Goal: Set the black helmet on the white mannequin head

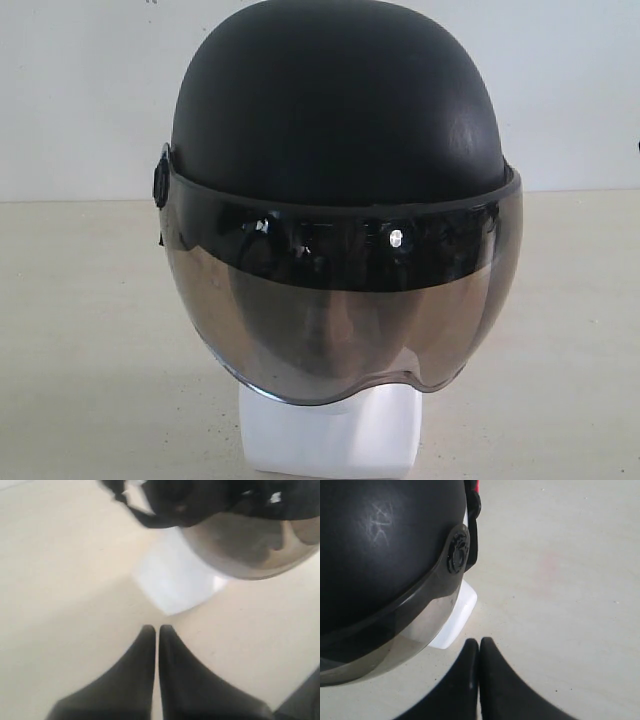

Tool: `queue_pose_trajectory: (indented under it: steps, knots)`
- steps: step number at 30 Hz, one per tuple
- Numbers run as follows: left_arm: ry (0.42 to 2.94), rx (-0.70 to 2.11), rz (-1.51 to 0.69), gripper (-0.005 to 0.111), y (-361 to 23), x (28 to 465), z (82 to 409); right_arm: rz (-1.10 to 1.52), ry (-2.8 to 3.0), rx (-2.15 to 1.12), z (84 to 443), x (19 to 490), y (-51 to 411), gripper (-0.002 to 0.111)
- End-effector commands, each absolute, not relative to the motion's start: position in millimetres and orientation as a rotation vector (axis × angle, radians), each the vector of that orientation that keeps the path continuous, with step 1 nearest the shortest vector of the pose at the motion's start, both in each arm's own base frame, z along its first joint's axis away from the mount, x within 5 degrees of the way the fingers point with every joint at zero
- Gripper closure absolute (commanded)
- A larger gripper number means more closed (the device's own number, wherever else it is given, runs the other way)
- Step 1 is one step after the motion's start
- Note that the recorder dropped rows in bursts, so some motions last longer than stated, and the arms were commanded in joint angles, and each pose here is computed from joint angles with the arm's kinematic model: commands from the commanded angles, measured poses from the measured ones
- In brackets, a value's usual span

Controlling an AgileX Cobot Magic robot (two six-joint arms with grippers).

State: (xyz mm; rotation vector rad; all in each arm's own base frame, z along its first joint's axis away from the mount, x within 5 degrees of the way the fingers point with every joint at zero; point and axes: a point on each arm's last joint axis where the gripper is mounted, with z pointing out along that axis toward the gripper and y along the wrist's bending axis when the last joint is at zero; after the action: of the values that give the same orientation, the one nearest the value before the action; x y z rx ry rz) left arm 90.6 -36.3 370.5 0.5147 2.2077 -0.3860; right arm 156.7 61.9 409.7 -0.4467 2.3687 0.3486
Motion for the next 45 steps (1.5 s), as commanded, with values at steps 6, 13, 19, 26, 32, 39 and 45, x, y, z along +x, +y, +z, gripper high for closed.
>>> queue_pose_trajectory:
  steps: [6, 13, 19, 26, 32, 39, 45]
  knots:
    - [2.130, -0.069, 0.052, 0.102, -1.9, 5.7, 370.9, 0.341, 2.368, -0.444, 409.7, 156.0, 60.8, 0.109]
    - [1.848, -0.195, 0.086, 0.102, -1.5, -61.8, 363.2, 0.341, 2.368, -0.444, 409.7, 156.0, 60.8, 0.109]
    - [1.808, -0.285, 0.013, 0.102, -2.5, -66.0, 354.5, 0.343, 2.368, -0.443, 409.7, 156.0, 61.0, 0.109]
    - [1.672, -0.250, -0.102, 0.102, -3.9, -10.4, 325.3, 0.356, 2.352, -0.435, 410.9, 156.9, 61.8, 0.109]
    - [1.570, -0.306, -0.217, 0.102, -1.2, 36.9, 265.7, 0.356, 2.352, -0.435, 410.9, 156.9, 61.8, 0.109]
    - [1.484, -0.420, -0.306, 0.102, 3.5, 54.3, 218.8, 0.356, 2.352, -0.435, 410.9, 156.9, 61.8, 0.109]
    - [1.604, -0.327, -0.184, 0.102, 3.5, 56.2, 199.5, 0.356, 2.352, -0.435, 410.9, 156.9, 61.8, 0.109]
